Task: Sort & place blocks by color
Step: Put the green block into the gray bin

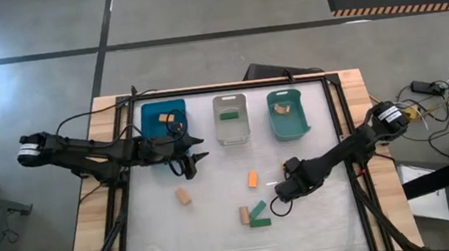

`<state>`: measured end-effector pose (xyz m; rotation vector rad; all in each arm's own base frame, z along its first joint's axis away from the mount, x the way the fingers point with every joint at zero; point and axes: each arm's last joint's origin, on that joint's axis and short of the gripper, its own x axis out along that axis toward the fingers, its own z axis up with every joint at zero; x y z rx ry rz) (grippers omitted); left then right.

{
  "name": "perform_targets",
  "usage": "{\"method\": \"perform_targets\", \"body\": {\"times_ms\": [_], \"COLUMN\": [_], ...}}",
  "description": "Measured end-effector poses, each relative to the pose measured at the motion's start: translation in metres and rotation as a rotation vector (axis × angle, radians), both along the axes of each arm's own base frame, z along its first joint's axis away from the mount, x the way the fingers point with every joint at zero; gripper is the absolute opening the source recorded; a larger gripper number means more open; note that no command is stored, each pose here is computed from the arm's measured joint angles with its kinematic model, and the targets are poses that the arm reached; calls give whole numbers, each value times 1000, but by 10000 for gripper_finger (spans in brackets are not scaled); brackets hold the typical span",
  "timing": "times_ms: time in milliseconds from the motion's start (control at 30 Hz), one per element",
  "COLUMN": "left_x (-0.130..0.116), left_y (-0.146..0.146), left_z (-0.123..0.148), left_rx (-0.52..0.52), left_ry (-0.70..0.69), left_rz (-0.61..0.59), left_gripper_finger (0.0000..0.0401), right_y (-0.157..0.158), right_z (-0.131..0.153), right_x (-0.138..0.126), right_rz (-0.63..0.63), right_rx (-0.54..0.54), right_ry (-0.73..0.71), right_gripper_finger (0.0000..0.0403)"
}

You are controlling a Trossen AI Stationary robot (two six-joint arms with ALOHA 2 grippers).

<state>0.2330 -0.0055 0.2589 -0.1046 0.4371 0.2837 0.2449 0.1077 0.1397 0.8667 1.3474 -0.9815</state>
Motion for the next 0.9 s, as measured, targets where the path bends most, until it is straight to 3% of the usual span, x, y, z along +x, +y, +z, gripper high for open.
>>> {"method": "perform_targets", "body": {"times_ms": [333, 600, 900], "left_x": [0, 0, 0], "left_y": [0, 0, 0], "left_z": [0, 0, 0], "left_rx": [2, 2, 1], "left_ry": [0, -1, -1], "left_rz": [0, 0, 0], "left_gripper_finger": [207, 207, 207], "right_y": [1, 2, -1], "right_z": [4, 6, 35], "right_x": [-1, -1, -9], "right_rz": [-2, 14, 47], "right_rx": [48, 97, 143], "right_ry": [-5, 1, -100], "right_gripper_finger": [95, 101, 98]}}
